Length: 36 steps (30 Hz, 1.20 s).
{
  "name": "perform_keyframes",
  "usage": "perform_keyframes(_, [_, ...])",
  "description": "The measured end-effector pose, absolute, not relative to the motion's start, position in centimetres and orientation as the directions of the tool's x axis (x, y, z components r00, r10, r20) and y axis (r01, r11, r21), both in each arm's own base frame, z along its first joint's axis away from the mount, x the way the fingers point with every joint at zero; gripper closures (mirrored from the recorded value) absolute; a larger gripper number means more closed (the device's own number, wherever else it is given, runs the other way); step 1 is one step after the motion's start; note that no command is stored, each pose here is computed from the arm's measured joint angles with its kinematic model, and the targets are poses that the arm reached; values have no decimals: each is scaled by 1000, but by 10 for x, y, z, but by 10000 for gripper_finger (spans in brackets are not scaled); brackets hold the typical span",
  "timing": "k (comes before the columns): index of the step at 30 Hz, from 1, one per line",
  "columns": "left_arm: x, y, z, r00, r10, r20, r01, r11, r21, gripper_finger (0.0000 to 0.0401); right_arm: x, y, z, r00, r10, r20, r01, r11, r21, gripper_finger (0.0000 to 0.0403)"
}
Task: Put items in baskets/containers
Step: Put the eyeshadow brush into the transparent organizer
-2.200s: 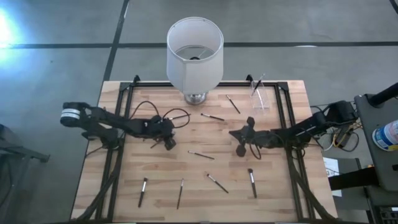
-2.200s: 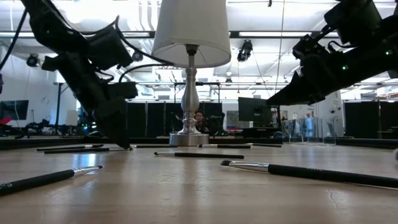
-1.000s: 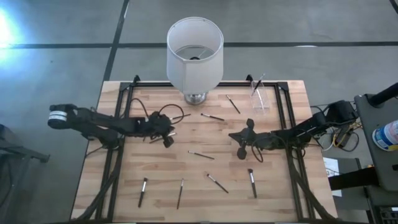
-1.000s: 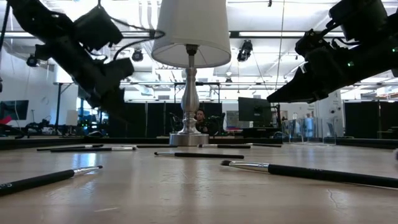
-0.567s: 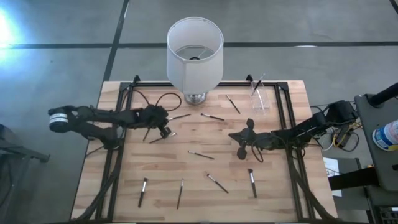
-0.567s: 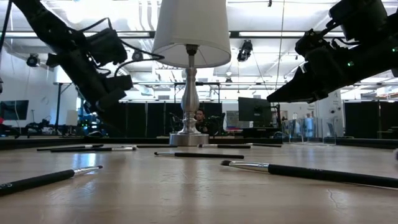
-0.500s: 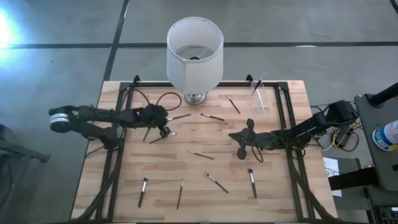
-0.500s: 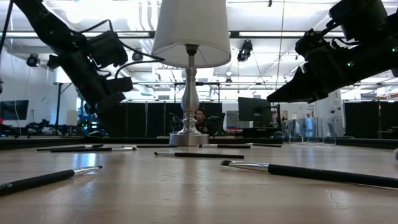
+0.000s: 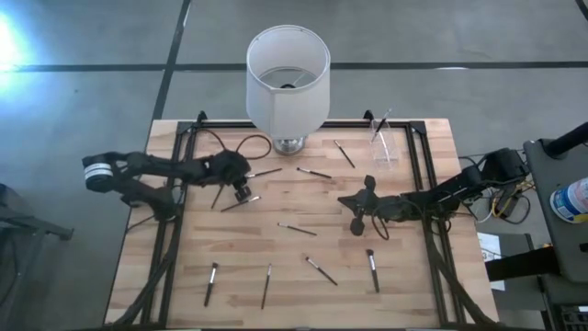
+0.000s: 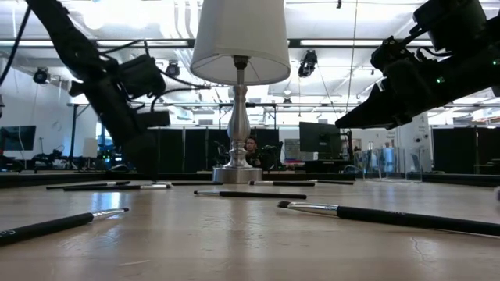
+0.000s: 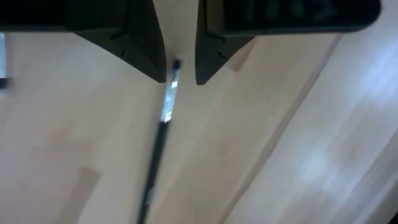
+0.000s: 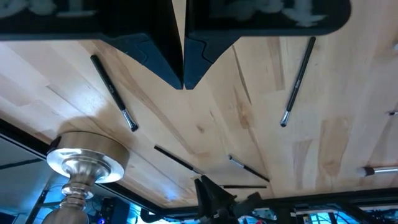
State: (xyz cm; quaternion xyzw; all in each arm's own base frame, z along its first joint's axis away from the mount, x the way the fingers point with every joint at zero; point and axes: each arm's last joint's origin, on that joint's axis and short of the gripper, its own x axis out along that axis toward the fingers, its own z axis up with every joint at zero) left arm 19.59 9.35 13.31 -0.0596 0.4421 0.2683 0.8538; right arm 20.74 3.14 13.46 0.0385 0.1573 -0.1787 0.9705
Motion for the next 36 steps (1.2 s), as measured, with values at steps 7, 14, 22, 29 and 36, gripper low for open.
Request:
perform_keyframes(7, [198, 101, 125, 473, 383, -793, -485, 865, 128, 323, 207, 31, 135, 886, -335, -319, 358, 933, 16, 394])
perform_keyframes(14, [197, 101, 116, 455, 358, -816, -437, 888, 146, 338, 207, 31, 135, 887, -334, -320, 358, 934, 17, 394])
perform_keyframes(22, [198, 99, 111, 455, 316, -833, -365, 919, 149, 395, 207, 31, 135, 887, -335, -320, 358, 933, 17, 394])
perform_keyframes(29, [204, 85, 111, 478, 285, -831, -279, 946, 164, 400, 207, 31, 135, 887, -334, -320, 358, 933, 17, 394])
perform_keyframes(36, [211, 64, 115, 523, 226, -822, -199, 970, 140, 400, 209, 32, 137, 897, -329, -294, 355, 934, 39, 394])
